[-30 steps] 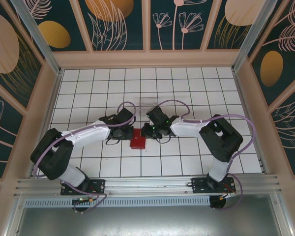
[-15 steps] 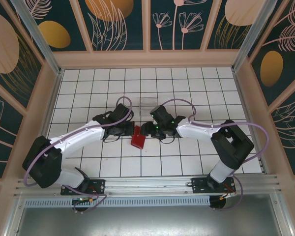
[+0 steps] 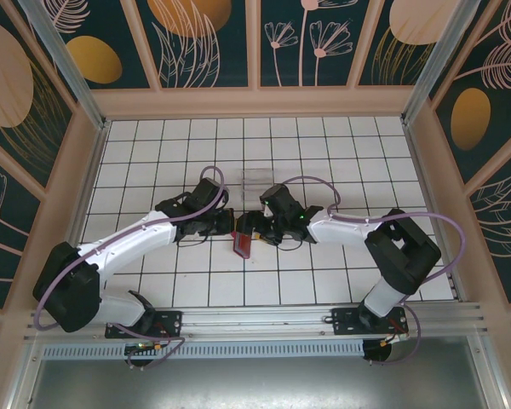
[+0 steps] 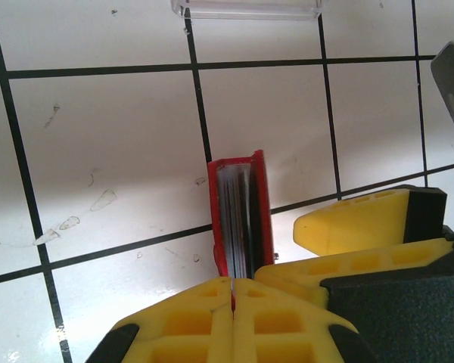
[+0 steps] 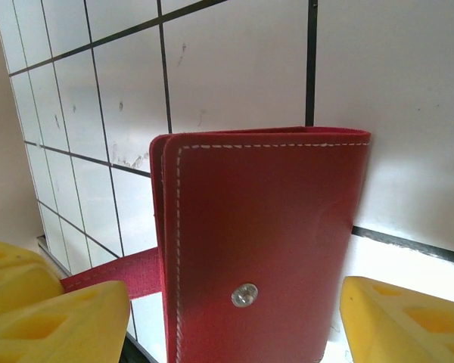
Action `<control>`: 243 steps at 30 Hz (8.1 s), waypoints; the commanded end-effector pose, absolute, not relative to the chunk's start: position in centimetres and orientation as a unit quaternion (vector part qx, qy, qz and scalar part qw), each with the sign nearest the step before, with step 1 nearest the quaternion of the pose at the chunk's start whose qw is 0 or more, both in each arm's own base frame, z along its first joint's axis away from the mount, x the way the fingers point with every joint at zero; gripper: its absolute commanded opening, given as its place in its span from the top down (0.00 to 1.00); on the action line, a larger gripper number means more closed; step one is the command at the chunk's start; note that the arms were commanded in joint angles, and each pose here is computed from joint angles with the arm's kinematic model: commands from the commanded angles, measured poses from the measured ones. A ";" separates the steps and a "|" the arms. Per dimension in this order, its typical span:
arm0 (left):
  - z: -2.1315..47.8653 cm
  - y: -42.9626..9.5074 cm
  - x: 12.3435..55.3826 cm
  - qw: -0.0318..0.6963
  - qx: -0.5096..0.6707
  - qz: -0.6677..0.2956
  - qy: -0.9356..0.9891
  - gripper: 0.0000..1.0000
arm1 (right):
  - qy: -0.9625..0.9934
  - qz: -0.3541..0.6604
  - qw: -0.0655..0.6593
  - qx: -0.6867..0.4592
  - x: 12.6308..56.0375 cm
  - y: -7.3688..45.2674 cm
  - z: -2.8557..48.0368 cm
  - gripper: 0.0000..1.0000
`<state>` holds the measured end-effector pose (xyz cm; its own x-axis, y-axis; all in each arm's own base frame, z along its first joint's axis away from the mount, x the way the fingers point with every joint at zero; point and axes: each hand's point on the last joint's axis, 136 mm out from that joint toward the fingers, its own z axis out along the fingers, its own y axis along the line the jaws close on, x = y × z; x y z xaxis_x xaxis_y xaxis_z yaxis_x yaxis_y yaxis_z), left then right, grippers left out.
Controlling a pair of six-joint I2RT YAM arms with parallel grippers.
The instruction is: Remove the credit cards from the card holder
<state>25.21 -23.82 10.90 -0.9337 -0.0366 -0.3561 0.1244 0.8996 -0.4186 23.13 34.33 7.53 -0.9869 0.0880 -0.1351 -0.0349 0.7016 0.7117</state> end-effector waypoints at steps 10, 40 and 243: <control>11.2 -23.7 25.7 0.192 0.018 -0.215 0.957 1.00 | 0.930 0.355 0.090 0.021 23.1 33.2 6.7 0.37; 2.8 -20.1 23.8 0.122 0.026 -0.103 0.987 0.97 | 0.977 0.174 0.125 0.025 23.4 25.9 2.8 0.62; -0.7 -22.3 21.8 0.078 -0.016 -0.188 0.979 0.82 | 0.955 0.286 0.059 -0.041 22.4 33.4 3.2 0.73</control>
